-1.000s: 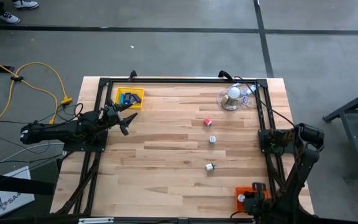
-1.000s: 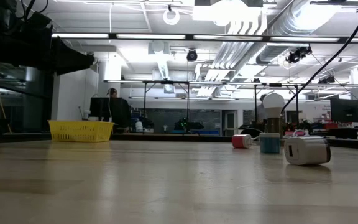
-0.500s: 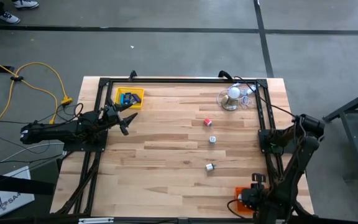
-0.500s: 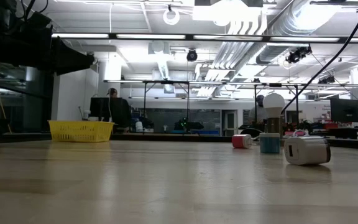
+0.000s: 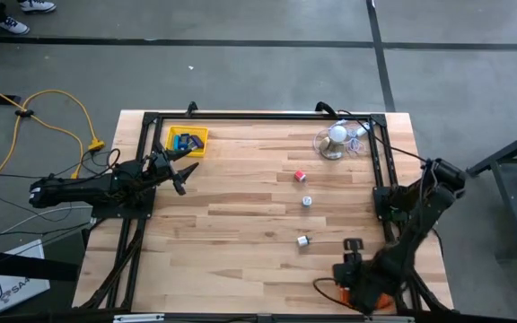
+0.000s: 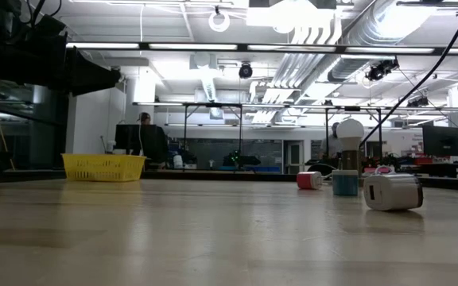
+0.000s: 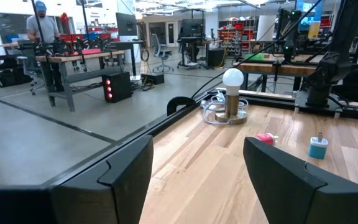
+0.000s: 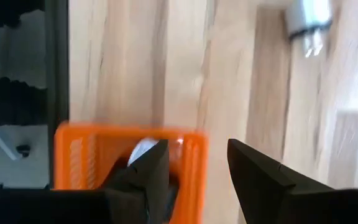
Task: Pick & Place Office items
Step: Put the white charger adapter into the orange bin
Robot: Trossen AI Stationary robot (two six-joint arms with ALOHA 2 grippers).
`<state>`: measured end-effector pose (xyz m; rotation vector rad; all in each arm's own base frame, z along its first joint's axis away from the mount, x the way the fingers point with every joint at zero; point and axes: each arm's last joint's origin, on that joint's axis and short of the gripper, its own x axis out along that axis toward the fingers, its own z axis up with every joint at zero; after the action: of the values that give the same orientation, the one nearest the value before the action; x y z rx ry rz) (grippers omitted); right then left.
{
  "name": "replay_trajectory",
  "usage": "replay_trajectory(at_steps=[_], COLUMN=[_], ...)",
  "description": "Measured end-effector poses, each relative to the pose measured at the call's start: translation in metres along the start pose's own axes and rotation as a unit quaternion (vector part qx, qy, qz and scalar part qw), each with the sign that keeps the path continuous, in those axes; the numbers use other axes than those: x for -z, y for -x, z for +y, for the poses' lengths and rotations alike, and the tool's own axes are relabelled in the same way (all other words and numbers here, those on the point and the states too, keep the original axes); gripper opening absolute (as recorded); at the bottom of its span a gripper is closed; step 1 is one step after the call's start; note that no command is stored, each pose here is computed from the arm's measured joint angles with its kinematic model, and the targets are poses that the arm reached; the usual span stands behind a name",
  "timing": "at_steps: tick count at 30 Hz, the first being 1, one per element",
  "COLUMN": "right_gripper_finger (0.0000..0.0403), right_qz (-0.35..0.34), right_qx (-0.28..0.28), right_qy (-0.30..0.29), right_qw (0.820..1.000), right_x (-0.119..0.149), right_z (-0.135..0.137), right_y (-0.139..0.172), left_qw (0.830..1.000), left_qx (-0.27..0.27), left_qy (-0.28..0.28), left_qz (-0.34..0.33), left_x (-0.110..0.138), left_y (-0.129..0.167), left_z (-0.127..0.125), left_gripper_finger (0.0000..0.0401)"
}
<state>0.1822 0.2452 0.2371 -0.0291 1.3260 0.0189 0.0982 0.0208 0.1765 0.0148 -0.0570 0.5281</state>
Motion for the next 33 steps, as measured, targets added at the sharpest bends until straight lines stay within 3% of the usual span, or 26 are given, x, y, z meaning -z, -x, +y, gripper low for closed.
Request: replay_trajectory(at_steps=[15,23,33], right_gripper_finger=[0.015,0.0156,0.0207], right_qz=[-0.032,-0.043,-0.03], right_qx=[-0.027,-0.05,-0.102], right_qy=[0.008,0.037,0.052], right_qw=[0.999,0.997,0.993], right_x=[-0.082,-0.107,-0.123], right_z=[-0.075,-0.106,-0.118], right_y=[-0.019,-0.031,-0.054], left_qw=[1.0,1.0,1.0], left_qx=[0.0,0.0,0.0], left_qy=[0.0,0.0,0.0], left_qz=[0.0,0.0,0.0], left_x=[0.0,0.0,0.0], left_y=[0.0,0.0,0.0], left_z=[0.0,0.0,0.0], left_gripper_finger=[0.0243,0.0243,0.0243])
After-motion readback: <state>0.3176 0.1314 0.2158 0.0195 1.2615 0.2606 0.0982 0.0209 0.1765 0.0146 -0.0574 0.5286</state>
